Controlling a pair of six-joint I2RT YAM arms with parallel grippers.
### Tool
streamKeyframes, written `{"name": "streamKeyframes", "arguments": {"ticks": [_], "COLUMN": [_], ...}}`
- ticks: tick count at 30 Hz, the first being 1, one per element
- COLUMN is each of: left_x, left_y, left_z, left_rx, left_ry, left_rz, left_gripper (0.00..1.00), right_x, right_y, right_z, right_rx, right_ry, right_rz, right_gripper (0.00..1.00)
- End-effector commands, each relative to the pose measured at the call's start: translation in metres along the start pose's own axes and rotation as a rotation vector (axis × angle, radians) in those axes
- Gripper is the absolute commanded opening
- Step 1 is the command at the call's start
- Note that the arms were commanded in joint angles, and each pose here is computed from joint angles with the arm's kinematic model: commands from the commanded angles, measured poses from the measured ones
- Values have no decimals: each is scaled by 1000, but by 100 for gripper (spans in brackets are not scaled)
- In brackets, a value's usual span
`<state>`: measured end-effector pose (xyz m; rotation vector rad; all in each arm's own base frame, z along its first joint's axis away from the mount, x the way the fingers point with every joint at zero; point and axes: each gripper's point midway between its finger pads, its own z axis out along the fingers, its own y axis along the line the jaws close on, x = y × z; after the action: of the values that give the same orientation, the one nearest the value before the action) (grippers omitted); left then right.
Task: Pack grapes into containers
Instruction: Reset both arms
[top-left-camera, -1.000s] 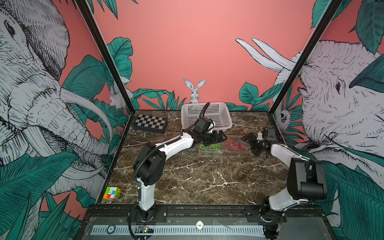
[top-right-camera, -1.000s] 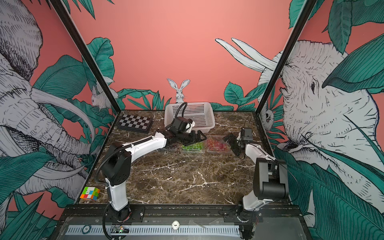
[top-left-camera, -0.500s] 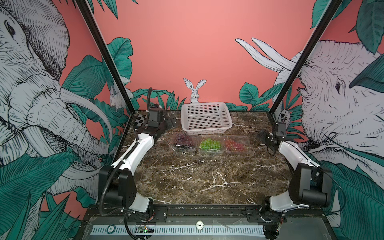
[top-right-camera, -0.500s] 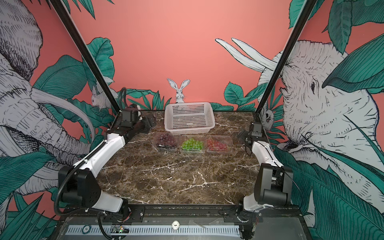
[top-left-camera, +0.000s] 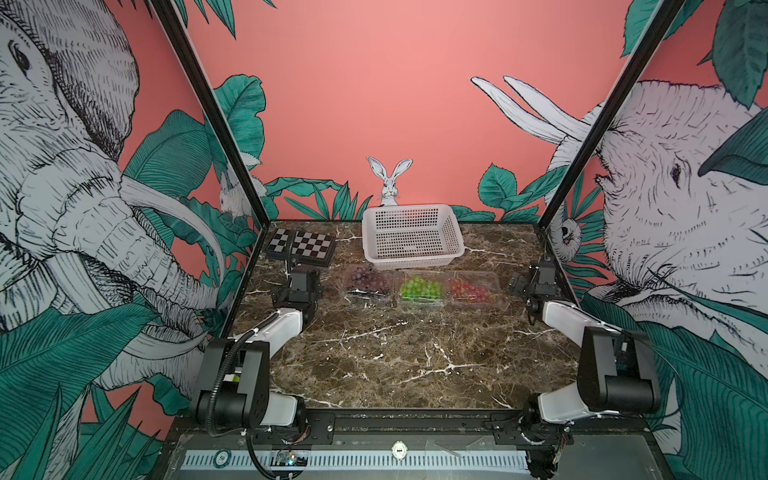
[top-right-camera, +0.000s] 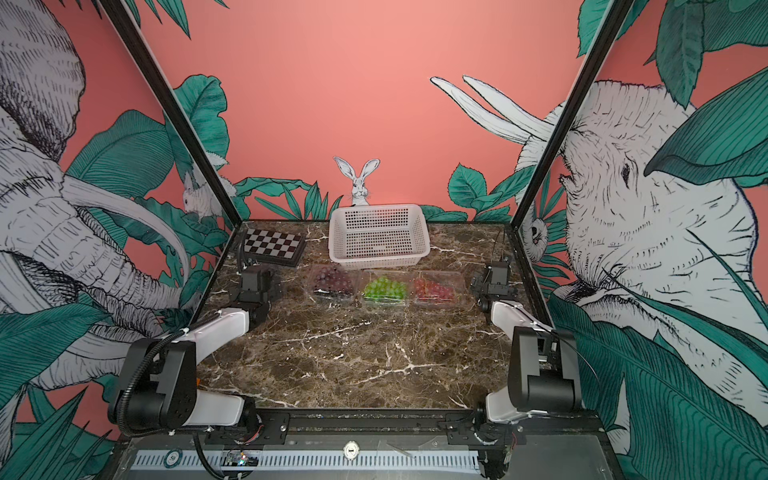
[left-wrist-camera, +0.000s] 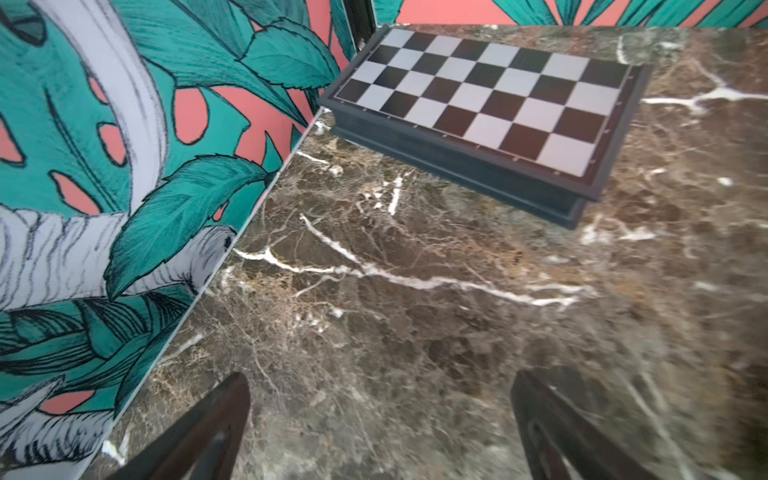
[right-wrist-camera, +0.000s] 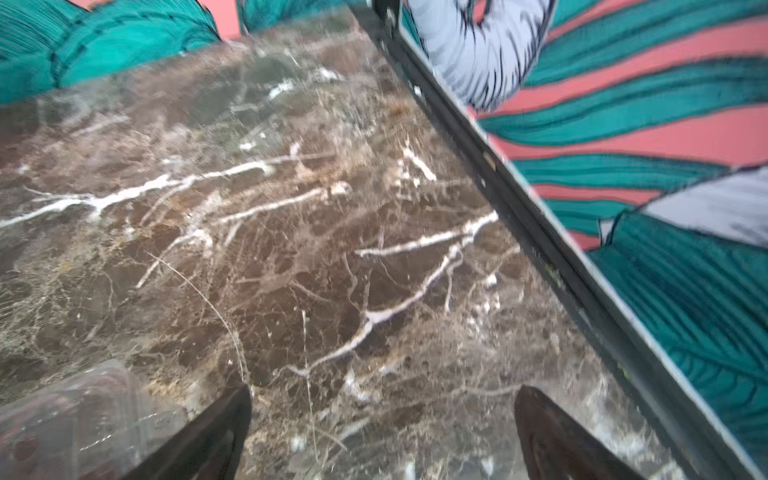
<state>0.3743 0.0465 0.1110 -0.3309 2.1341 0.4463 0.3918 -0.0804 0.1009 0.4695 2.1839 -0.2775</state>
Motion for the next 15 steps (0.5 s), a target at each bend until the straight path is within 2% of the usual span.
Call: {"name": "streamKeyframes", "arguments": {"ticks": [1, 3, 6, 9, 12, 15], "left_x": [-44, -45, -38, -19, -13, -13], "left_y": [9, 3, 2, 7, -5, -14], "left_z": [-8, -8, -8, -5, -2, -2], "left_rx": [35, 77, 75, 55, 110, 185], "left_ry": [-200, -230, -176, -207, -246, -271], "left_rz": [-86, -61, 26, 27, 57, 31], "left_gripper": [99, 100, 99, 100, 99, 99], "right_x": [-26, -17, -2, 3, 3, 4], "right_y": [0, 1, 2, 3, 7, 11], "right_z": [-15, -18, -22, -31, -40, -47], "right_rx": [6, 4, 3, -5, -35, -72], "right_ry": [-145, -164, -202, -268, -347, -407], "right_rz": [-49, -76, -121, -124, -106, -90], "right_gripper": [98, 98, 98, 98, 98, 98]}}
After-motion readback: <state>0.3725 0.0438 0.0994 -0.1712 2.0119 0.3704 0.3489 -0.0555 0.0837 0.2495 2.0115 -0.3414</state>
